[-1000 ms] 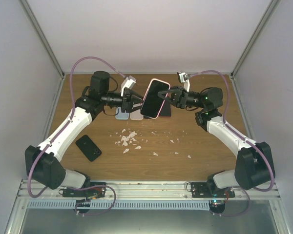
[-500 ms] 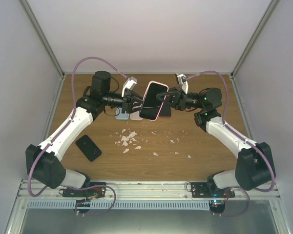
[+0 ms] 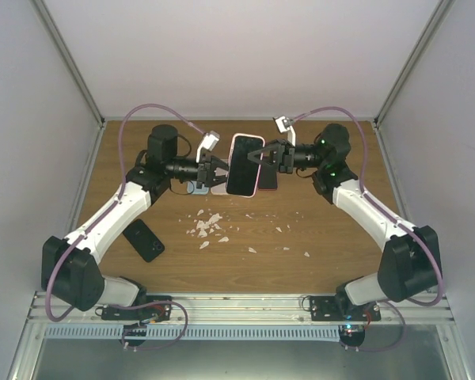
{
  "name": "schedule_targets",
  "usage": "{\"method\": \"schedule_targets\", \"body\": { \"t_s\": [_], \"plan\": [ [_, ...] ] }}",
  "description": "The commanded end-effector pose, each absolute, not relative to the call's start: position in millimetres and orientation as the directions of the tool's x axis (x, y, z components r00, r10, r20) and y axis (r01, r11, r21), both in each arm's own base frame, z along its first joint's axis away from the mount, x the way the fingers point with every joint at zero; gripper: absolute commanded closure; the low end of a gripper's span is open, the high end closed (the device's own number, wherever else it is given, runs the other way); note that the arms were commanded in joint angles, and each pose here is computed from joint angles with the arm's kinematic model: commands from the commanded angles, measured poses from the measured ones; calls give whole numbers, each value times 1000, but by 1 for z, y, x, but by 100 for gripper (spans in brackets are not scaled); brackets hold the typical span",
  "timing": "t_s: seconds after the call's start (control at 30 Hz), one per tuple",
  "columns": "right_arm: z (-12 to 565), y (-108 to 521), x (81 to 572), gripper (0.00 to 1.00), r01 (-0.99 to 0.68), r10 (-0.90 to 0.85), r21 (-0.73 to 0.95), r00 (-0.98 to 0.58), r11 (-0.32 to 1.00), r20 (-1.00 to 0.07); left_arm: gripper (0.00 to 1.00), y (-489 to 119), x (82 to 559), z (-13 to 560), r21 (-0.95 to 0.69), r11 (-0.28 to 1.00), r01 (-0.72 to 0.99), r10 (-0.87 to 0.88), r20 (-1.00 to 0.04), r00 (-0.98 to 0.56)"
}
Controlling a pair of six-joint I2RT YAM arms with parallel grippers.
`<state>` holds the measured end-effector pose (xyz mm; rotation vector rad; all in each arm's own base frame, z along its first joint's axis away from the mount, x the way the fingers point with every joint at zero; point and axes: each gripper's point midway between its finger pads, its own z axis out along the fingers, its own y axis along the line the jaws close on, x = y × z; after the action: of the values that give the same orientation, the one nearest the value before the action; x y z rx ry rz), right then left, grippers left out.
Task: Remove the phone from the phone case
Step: Remove the phone case from the phone.
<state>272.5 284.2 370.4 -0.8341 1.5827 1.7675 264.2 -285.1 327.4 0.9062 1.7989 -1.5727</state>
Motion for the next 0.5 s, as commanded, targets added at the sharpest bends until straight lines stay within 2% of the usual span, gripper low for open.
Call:
{"method": "schedule_targets", "body": {
  "t_s": [0.0, 0.13, 0.3, 0.4, 0.47],
  "plan": [
    [362, 304, 253, 79, -795, -101, 585, -576, -163, -811, 100, -290, 280, 345, -621, 80, 780, 17, -782, -624],
    [367, 284, 290, 57, -794, -28, 605, -604, -55, -796, 100, -283, 290, 338, -665, 114, 738, -7, -743, -669],
    [379, 260, 319, 44, -809, 43, 586, -585, 45, -810, 100, -273, 302, 330, -726, 146, 672, -55, -684, -728],
    [377, 251, 334, 29, -803, 68, 581, -578, 132, -813, 100, -267, 310, 323, -769, 170, 616, -92, -635, -767],
    [373, 246, 341, 25, -800, 79, 572, -568, 184, -820, 100, -263, 315, 318, -792, 189, 581, -116, -606, -787]
  ]
}}
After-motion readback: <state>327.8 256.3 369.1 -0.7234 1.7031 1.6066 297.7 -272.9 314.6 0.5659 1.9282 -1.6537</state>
